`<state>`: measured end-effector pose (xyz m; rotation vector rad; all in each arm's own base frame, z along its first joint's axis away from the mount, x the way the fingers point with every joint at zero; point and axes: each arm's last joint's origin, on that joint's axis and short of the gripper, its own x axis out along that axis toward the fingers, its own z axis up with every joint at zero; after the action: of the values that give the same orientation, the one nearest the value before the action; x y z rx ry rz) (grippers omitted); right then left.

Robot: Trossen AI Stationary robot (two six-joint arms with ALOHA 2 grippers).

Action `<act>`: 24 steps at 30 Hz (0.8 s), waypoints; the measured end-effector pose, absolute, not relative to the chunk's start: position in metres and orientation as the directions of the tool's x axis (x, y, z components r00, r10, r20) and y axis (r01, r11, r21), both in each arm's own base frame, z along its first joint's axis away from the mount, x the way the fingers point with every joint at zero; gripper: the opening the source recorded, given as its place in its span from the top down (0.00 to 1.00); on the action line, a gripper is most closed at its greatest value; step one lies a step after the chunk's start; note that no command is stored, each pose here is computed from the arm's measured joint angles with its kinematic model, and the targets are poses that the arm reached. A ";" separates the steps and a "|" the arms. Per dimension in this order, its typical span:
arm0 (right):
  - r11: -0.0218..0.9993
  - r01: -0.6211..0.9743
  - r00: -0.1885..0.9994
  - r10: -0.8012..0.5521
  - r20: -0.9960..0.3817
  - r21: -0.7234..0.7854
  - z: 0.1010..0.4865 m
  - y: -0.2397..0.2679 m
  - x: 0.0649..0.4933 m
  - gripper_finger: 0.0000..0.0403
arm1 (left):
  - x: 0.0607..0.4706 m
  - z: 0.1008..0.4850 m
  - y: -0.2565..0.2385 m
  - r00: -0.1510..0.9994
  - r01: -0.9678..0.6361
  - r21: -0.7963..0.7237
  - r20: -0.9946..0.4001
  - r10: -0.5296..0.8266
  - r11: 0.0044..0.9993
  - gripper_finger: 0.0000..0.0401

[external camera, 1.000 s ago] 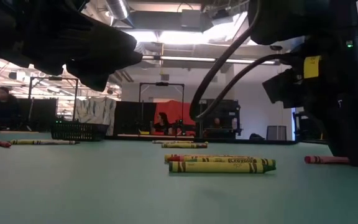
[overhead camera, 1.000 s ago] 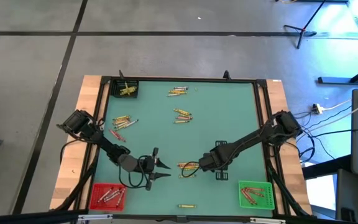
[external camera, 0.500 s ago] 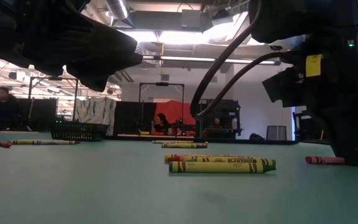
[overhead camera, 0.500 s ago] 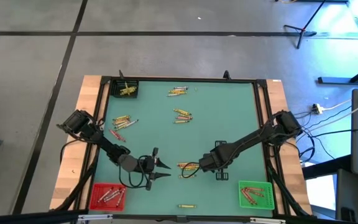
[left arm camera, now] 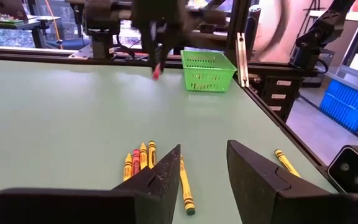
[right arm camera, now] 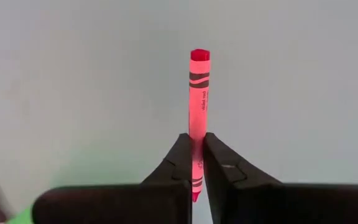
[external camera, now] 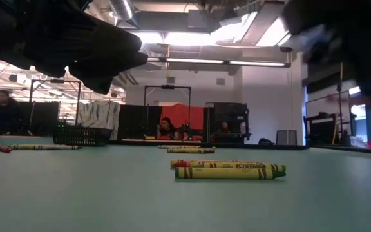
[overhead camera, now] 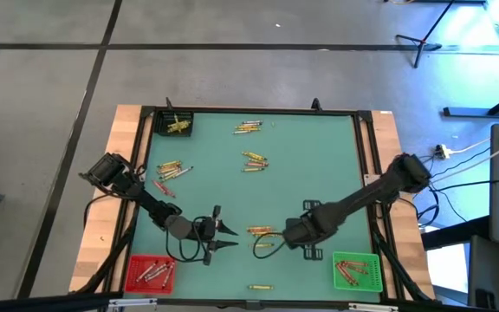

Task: Sort crayons
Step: Put the red crayon into the green bin

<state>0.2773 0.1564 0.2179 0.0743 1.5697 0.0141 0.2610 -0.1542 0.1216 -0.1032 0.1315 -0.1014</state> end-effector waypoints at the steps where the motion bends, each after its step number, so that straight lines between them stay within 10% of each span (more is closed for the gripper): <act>1: 0.997 0.051 0.007 0.064 -0.998 0.065 0.224 0.160 0.272 0.97 | 0.261 0.122 -0.154 0.986 0.094 -0.109 -0.125 -0.107 0.990 0.71; 24: 0.908 0.415 0.010 0.060 -0.998 0.059 0.225 0.249 0.142 0.92 | 0.261 0.122 -0.155 0.986 0.097 -0.118 -0.125 -0.111 0.988 0.71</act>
<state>0.1416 0.2490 0.2253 0.3845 1.5474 -0.2878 0.2607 -0.1547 0.1216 -0.1117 0.1318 -0.1047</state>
